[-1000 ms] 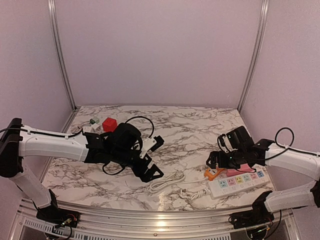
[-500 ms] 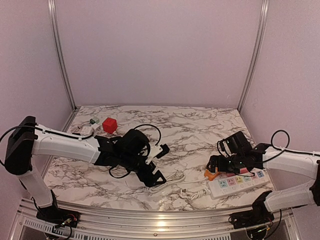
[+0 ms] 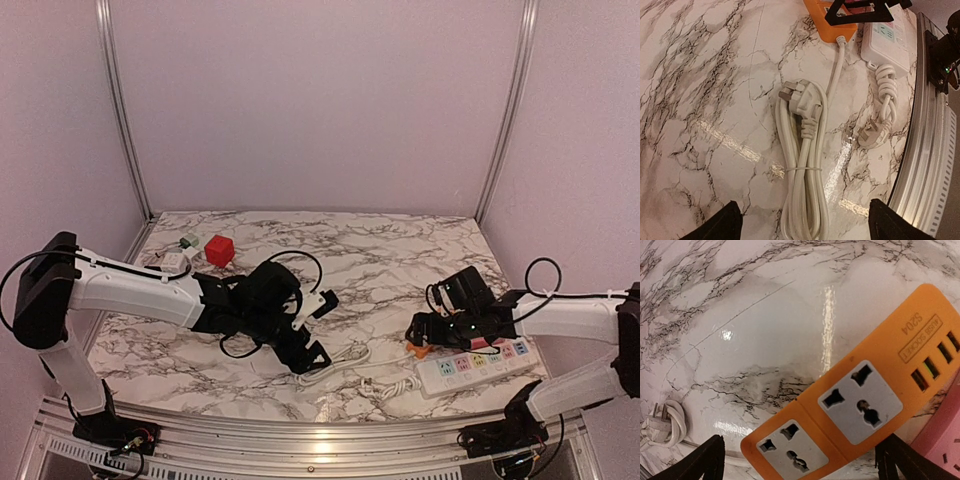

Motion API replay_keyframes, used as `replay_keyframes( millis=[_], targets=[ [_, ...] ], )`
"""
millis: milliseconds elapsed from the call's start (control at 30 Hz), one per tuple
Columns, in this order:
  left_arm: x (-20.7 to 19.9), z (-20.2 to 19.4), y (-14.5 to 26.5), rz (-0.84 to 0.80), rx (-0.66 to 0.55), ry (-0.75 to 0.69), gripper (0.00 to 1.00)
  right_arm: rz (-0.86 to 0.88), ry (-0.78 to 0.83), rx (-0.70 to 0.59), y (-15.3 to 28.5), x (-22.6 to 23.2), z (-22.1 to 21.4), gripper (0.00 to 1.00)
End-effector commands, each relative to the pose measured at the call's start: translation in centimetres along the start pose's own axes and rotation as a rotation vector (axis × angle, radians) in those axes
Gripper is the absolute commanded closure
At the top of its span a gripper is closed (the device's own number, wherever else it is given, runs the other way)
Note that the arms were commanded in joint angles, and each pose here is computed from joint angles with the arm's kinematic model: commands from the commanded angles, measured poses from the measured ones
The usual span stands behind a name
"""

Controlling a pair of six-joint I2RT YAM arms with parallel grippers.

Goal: Insert the plug
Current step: Move the socket to the center of the board.

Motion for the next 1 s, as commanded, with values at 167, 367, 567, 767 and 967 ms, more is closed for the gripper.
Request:
replay_keyframes(
  millis=[167,367,567,767,967],
  targets=[
    [0.1,1.8,1.6,0.074,-0.088,0.032,0.13,0.073,0.040,-0.046,-1.7,2.3,2.4,0.01],
    [1.4,2.0,3.0,0.106,-0.132,0.079,0.18,0.065,0.075,-0.050,-3.2,3.7,4.0,0.02],
    [2.3,1.9,3.8,0.127,-0.150,0.108,0.19,0.052,0.127,-0.033,-5.1,4.9,6.0,0.02],
    [2.7,1.8,4.0,0.122,-0.170,0.136,0.20,-0.003,0.184,-0.035,-6.9,5.5,8.2,0.01],
    [3.1,1.6,4.5,0.118,-0.187,0.161,0.20,0.030,0.221,-0.030,-9.1,6.9,10.4,0.12]
  ],
)
Point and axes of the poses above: each gripper's point midway between its finger pads, its own y axis back along the fingers, its own x axis along the line the jaws close on, z = x × y, the point moved 10 cm from there along y, back along the fingers, and after that the axes turned 12 degrees about y, right-handed, at the moved point
